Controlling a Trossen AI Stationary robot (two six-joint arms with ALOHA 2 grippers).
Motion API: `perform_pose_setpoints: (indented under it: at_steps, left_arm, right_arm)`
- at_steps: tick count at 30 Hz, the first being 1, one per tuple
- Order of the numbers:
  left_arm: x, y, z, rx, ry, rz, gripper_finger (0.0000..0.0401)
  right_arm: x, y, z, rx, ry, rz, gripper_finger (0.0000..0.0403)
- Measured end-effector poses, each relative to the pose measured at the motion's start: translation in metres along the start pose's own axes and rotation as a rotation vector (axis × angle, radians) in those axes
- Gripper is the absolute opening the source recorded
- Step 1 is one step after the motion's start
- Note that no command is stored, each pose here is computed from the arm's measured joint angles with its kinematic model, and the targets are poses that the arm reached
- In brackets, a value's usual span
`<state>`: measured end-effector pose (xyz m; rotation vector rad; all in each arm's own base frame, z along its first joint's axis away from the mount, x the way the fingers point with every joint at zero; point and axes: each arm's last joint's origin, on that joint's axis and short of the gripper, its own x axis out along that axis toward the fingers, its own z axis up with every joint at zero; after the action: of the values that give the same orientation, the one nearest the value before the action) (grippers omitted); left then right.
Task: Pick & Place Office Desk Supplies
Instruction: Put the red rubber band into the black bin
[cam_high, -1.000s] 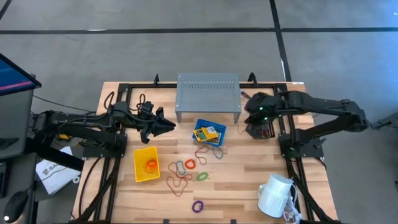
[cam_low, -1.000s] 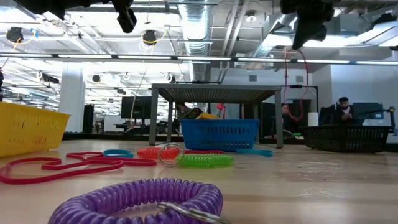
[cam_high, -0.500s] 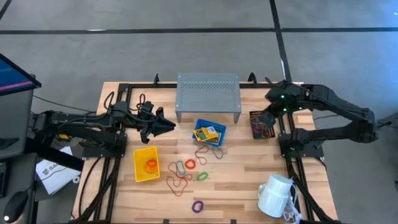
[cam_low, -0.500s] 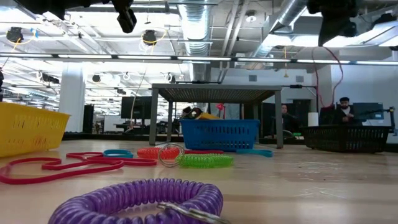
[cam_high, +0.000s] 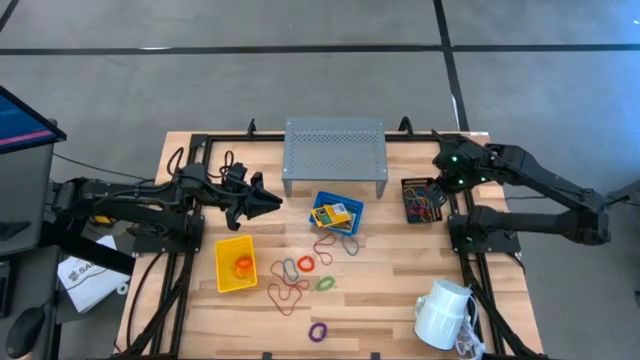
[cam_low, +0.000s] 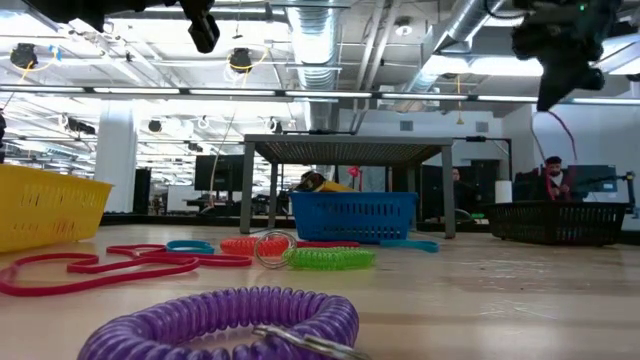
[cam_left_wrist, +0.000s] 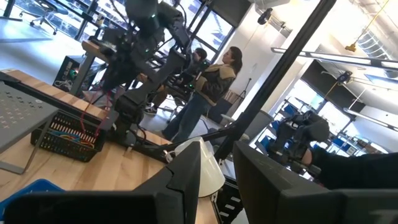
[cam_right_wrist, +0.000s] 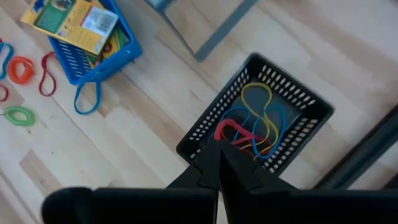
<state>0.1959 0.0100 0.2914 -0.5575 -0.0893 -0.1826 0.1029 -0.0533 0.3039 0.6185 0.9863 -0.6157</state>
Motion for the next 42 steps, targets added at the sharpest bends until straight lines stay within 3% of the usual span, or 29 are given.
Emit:
perform_pose_setpoints:
  at_steps: [13, 25, 42]
  left_arm:
    - [0.000, 0.000, 0.000, 0.000, 0.000, 0.000, 0.0089]
    - [0.000, 0.000, 0.000, 0.000, 0.000, 0.000, 0.0089]
    - [0.000, 0.000, 0.000, 0.000, -0.001, 0.000, 0.0089]
  right_arm:
    - [0.047, -0.016, -0.010, 0.094, 0.043, 0.068, 0.0000]
    - [0.063, -0.028, -0.019, 0.146, 0.103, 0.078, 0.0000]
    - [0.063, -0.027, -0.015, 0.155, 0.074, 0.110, 0.0002]
